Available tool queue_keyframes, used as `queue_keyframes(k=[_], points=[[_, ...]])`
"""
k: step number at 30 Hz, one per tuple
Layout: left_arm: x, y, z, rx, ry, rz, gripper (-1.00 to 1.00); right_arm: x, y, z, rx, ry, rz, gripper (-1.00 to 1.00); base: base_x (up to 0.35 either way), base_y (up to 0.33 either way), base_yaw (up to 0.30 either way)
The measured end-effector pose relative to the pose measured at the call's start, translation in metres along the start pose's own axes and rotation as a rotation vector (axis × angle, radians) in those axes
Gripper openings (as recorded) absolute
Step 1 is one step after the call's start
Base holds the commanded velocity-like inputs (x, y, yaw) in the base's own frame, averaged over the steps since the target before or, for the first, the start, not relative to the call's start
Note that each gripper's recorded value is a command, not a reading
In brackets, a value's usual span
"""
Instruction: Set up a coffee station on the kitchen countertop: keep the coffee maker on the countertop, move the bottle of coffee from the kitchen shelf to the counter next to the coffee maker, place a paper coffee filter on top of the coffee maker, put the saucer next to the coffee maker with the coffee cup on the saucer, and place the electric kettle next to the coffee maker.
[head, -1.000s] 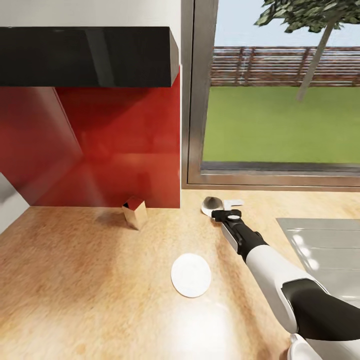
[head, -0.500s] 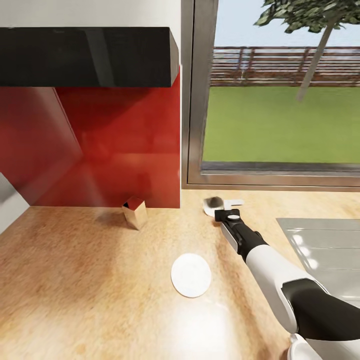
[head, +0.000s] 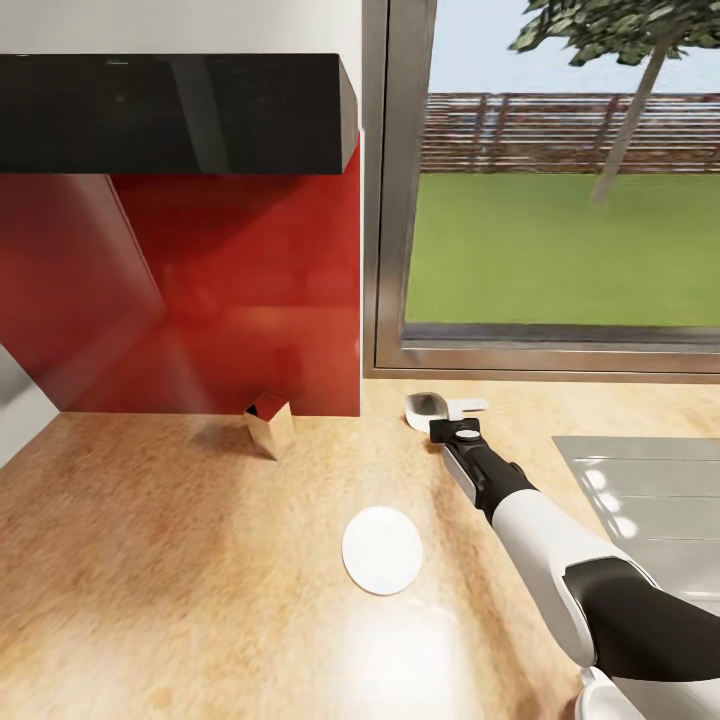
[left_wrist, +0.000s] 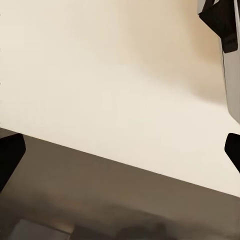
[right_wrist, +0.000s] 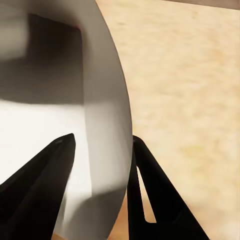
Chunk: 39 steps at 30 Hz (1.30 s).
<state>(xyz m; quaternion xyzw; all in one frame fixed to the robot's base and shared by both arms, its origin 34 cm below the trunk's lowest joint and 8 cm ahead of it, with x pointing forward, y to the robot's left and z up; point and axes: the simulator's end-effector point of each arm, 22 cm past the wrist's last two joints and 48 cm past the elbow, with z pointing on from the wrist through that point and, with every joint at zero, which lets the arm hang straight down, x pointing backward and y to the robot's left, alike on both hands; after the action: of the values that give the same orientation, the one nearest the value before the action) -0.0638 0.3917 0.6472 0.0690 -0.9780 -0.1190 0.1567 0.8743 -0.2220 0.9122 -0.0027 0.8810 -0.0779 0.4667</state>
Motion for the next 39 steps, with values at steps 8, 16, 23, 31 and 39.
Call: queue_keyframes(k=[8, 16, 23, 31, 39], points=[[-0.003, 0.006, 0.000, -0.009, -0.008, 0.001, 1.00, -0.002, 0.001, 0.000, -0.002, -0.003, 0.007, -1.00, 0.000, 0.000, 0.000], [-0.007, 0.006, 0.000, -0.008, -0.020, 0.003, 1.00, -0.005, 0.006, -0.001, -0.009, -0.007, 0.010, -1.00, 0.000, 0.000, 0.000], [-0.010, 0.005, 0.000, -0.007, -0.027, 0.001, 1.00, -0.075, 0.007, -0.017, -0.019, -0.148, 0.047, -1.00, 0.000, 0.000, 0.000], [-0.014, 0.006, 0.001, -0.008, -0.032, 0.000, 1.00, -0.131, 0.004, -0.039, -0.028, -0.227, 0.066, -1.00, 0.000, 0.000, 0.000], [-0.017, 0.008, 0.001, -0.011, -0.035, -0.001, 1.00, -0.135, 0.002, -0.041, -0.026, -0.228, 0.064, -1.00, 0.000, 0.000, 0.000]])
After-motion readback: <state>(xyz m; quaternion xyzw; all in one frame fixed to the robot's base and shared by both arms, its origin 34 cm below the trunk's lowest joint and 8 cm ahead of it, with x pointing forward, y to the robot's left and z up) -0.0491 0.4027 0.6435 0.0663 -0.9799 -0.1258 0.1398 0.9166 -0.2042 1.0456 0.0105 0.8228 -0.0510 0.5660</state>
